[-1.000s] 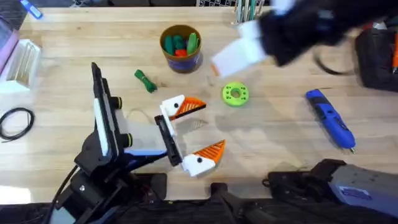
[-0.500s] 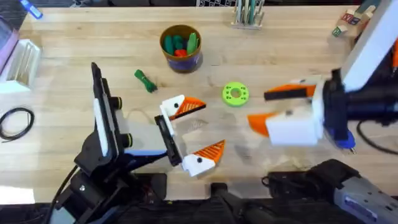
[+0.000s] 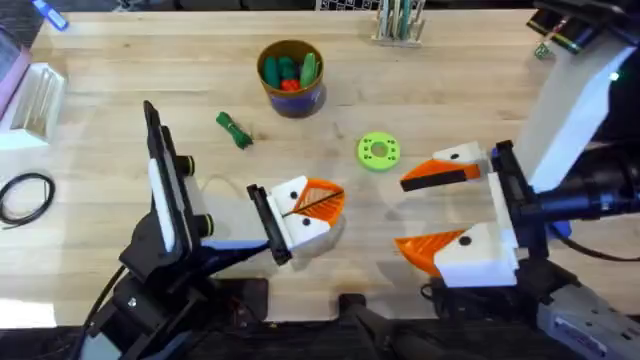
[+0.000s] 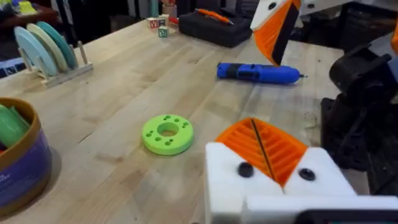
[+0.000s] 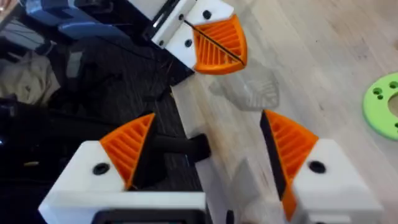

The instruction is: Pick up the gripper from the table and insert it into the empty holder that is missing its gripper. Then pick up a screw, insert it into the mounting hole, and use the screwdriver to tighten it. Finally, clean up the table by picking up the vegetable and placing it into the bucket.

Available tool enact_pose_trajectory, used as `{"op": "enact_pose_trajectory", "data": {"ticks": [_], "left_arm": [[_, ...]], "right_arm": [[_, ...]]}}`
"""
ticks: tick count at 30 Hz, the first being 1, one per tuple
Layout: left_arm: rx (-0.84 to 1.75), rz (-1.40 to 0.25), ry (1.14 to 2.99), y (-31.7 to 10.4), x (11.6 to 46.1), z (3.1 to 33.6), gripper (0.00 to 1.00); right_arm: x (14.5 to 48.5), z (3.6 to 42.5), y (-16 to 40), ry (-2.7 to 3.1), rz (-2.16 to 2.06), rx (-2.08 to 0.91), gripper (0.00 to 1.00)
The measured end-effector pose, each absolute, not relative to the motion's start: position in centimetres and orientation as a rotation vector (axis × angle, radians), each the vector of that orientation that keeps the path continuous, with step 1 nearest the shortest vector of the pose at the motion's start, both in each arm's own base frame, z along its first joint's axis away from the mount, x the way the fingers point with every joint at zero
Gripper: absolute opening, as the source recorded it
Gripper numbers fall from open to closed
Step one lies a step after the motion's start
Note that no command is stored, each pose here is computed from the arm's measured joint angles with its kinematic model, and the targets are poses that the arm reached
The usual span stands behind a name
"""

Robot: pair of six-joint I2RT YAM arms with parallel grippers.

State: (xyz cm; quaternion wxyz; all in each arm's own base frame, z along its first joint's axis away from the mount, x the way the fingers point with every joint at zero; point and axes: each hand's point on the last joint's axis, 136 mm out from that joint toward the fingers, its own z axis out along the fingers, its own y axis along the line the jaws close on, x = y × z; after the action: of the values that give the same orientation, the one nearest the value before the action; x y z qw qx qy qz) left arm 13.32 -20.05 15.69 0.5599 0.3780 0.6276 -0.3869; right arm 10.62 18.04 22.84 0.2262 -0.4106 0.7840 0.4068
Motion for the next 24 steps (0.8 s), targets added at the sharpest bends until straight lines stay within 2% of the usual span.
{"op": "enact_pose_trajectory", "data": {"ticks": [2,14,18,24], "left_arm": [[0.89,-0.906,1.479,-20.0,13.4,15.7,0.009],[0.863,-0.887,1.492,-19.8,13.9,15.7,0.005],[0.863,-0.887,1.492,-19.8,13.9,15.7,0.005],[0.861,-0.885,1.493,-19.8,13.9,15.7,0.005]], "right_arm": [[10.7,22.9,18.1,2.146,1.111,-1.145,0.991],[13.7,23.4,18.1,2.052,0.943,-1.152,0.991],[17.2,21.6,15.9,2.192,0.708,-1.007,0.991],[23.2,17.1,8.4,2.505,0.23,-0.637,0.991]]}}
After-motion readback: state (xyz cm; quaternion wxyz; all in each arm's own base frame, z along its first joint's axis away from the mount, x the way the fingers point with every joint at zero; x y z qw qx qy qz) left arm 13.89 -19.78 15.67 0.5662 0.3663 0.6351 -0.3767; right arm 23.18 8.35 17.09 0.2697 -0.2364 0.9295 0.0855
